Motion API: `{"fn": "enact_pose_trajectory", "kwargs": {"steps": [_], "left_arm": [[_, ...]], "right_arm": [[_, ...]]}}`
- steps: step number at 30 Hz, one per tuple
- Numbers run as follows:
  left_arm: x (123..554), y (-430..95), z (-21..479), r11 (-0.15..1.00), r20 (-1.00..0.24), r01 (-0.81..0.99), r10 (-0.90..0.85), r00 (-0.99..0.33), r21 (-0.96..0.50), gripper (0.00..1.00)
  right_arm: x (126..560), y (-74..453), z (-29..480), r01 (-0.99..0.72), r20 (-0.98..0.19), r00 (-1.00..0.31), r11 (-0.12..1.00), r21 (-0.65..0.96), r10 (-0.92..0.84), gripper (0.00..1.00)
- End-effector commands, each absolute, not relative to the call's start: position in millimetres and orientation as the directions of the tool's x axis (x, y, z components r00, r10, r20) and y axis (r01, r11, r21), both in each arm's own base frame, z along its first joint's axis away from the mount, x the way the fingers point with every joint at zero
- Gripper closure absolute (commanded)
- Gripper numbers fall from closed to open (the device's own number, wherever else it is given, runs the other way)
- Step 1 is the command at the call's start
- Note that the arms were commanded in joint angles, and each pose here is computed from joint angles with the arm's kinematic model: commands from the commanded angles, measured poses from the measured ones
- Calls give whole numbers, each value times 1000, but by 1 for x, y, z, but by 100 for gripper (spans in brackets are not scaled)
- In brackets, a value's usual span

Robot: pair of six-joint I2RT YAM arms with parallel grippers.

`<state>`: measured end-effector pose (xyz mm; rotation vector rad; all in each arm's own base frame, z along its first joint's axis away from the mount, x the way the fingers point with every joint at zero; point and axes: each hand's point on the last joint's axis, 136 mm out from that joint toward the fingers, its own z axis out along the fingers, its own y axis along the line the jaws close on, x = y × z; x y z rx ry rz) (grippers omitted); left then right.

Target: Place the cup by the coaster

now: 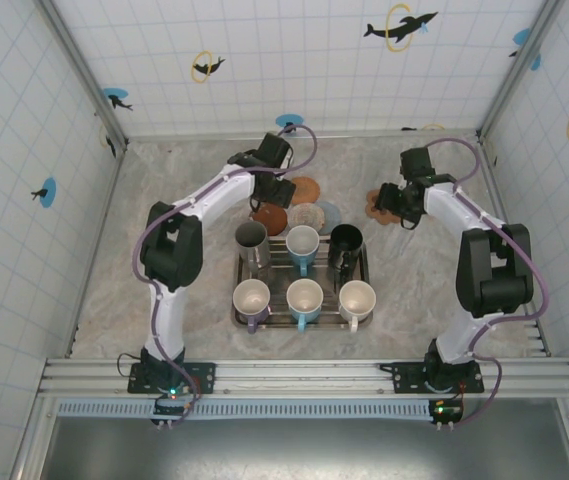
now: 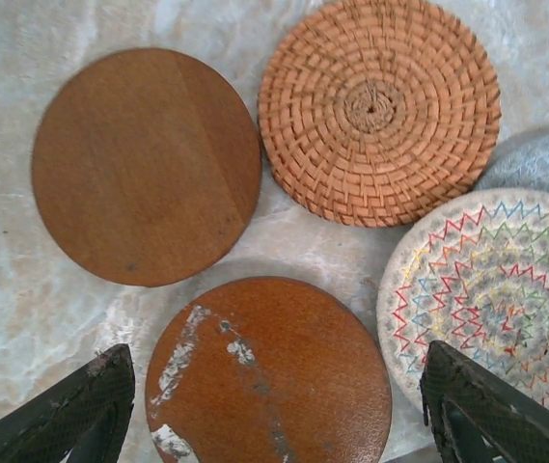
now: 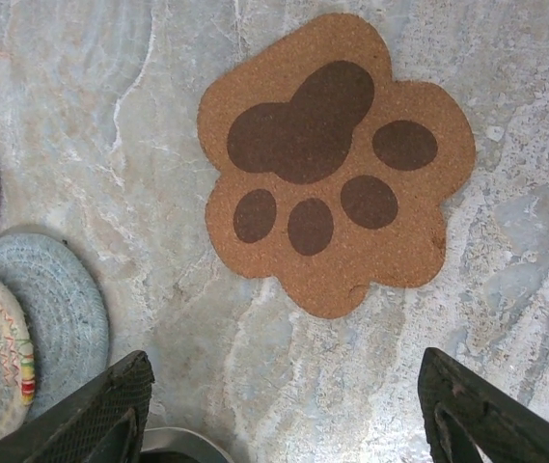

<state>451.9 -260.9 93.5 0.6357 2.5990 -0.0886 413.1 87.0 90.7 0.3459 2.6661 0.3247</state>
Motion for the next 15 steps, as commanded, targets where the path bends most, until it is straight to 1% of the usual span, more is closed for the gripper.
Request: {"fn": "enact_pose_trajectory", "kwargs": {"steps": [1,6,15], "left_arm": [[442,-255,77,879,-360,476,454,-815,33,21],[439,-248,57,883,-308,468,454,-836,30,21],[438,-246,38,878,-272,478,467,-841,31,21]], "right_arm": [[416,86,115,174,-424,-861,945,276,282,26],[416,88,110,175,-412,-867,946,272,279,26],[416,93,102,169,-396,-878,948,270,269,25]]}}
